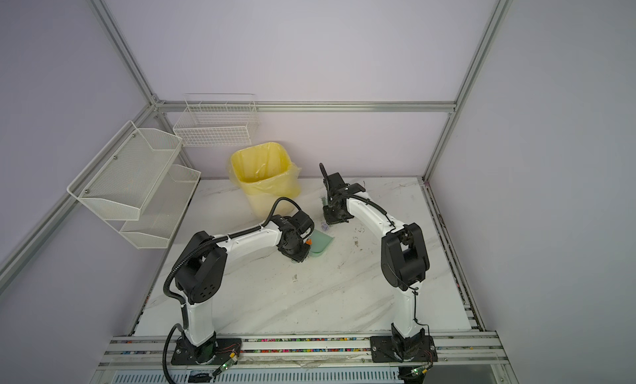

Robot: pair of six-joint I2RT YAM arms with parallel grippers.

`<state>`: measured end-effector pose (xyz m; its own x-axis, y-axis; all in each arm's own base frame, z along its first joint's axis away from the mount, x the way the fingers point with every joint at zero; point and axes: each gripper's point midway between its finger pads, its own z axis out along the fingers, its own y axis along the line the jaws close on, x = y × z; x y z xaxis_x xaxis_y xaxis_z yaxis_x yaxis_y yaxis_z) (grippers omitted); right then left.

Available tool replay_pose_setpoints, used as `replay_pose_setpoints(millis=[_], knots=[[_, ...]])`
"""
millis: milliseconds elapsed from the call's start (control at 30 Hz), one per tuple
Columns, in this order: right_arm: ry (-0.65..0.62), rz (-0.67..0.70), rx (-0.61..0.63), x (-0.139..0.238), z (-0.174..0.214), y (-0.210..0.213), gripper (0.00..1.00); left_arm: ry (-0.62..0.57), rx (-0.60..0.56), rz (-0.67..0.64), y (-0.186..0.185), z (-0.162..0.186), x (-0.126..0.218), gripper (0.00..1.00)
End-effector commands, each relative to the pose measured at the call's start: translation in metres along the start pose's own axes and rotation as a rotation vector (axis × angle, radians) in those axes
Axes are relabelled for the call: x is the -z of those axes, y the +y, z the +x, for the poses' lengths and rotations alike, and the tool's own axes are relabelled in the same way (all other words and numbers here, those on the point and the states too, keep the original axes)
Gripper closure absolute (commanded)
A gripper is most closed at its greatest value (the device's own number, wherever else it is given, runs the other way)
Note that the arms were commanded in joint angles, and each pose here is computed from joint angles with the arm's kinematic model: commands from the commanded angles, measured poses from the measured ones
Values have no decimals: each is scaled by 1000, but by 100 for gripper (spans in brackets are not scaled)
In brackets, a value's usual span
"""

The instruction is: Sweep away the paper scraps from the table

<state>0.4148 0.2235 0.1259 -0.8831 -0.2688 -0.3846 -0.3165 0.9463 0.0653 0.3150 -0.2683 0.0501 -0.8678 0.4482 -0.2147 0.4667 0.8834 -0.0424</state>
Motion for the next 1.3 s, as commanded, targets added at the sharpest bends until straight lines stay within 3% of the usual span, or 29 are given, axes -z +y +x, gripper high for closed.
replay_pose_setpoints(millis=[0, 200, 767, 967, 1267], knots=[[134, -5, 50, -9, 36, 8, 100, -18, -8, 5, 2, -14, 9, 84], [169, -5, 121, -3, 54, 31, 100, -4, -16, -3, 4, -17, 6, 84], [162, -253, 119, 42, 103, 81, 100, -9, -9, -13, 7, -23, 5, 84], [147, -157, 42, 51, 108, 61, 100, -15, -1, -8, 7, -22, 10, 84], [51, -97, -58, 74, 85, 38, 100, -14, -7, -20, 9, -18, 11, 84]])
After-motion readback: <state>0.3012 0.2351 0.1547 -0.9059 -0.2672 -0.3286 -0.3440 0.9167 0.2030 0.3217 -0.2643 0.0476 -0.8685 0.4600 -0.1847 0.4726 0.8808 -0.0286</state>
